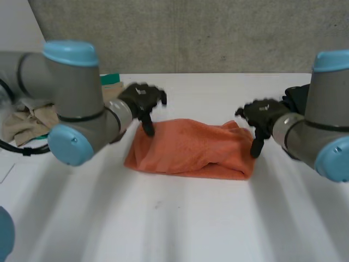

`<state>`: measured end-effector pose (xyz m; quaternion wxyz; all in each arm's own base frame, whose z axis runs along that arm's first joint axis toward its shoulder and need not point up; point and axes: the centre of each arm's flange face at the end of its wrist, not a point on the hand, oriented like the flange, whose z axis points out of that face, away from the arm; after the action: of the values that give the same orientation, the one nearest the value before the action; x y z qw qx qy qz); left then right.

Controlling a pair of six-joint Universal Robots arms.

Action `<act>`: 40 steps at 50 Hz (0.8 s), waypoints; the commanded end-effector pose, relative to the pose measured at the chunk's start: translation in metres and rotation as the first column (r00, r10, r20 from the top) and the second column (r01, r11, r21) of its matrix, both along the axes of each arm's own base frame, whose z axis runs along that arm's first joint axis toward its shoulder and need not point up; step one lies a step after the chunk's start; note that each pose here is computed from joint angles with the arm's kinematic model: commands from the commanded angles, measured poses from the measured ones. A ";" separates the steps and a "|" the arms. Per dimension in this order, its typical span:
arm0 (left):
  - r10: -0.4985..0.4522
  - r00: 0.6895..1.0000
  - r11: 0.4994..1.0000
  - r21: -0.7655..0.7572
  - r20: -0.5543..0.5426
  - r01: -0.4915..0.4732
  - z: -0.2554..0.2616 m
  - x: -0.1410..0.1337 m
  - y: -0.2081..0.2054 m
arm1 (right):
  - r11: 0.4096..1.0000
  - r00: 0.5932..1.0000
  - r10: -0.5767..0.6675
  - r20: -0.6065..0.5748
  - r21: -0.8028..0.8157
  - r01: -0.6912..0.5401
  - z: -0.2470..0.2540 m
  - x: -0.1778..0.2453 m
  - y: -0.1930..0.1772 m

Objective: Fold the laundry.

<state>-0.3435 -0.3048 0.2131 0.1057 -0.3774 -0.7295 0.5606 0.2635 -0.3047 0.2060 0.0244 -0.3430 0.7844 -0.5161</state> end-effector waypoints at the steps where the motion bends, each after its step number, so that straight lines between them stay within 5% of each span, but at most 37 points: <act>1: -0.119 0.958 0.993 0.009 0.260 0.121 -0.037 0.001 0.023 | 0.988 0.990 -0.095 0.106 0.128 0.081 -0.032 -0.009 0.016; 12: -0.095 0.942 0.994 -0.015 0.322 0.105 -0.059 -0.001 0.027 | 0.982 0.973 -0.134 0.187 0.155 0.105 -0.064 -0.001 0.014; 27: -0.005 0.942 0.994 -0.101 0.335 0.041 -0.060 0.000 0.014 | 0.982 0.974 -0.190 0.123 0.002 0.191 -0.085 -0.004 -0.001; 40: 0.053 0.950 0.989 -0.148 0.307 -0.007 -0.036 0.010 0.008 | 0.974 0.974 -0.221 0.045 -0.039 0.223 -0.061 -0.060 -0.006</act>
<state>-0.3385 -0.2948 0.1648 -0.0450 -0.4656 -0.7012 0.5381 0.2385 -0.3061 0.1370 -0.0088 -0.2354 0.8027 -0.5480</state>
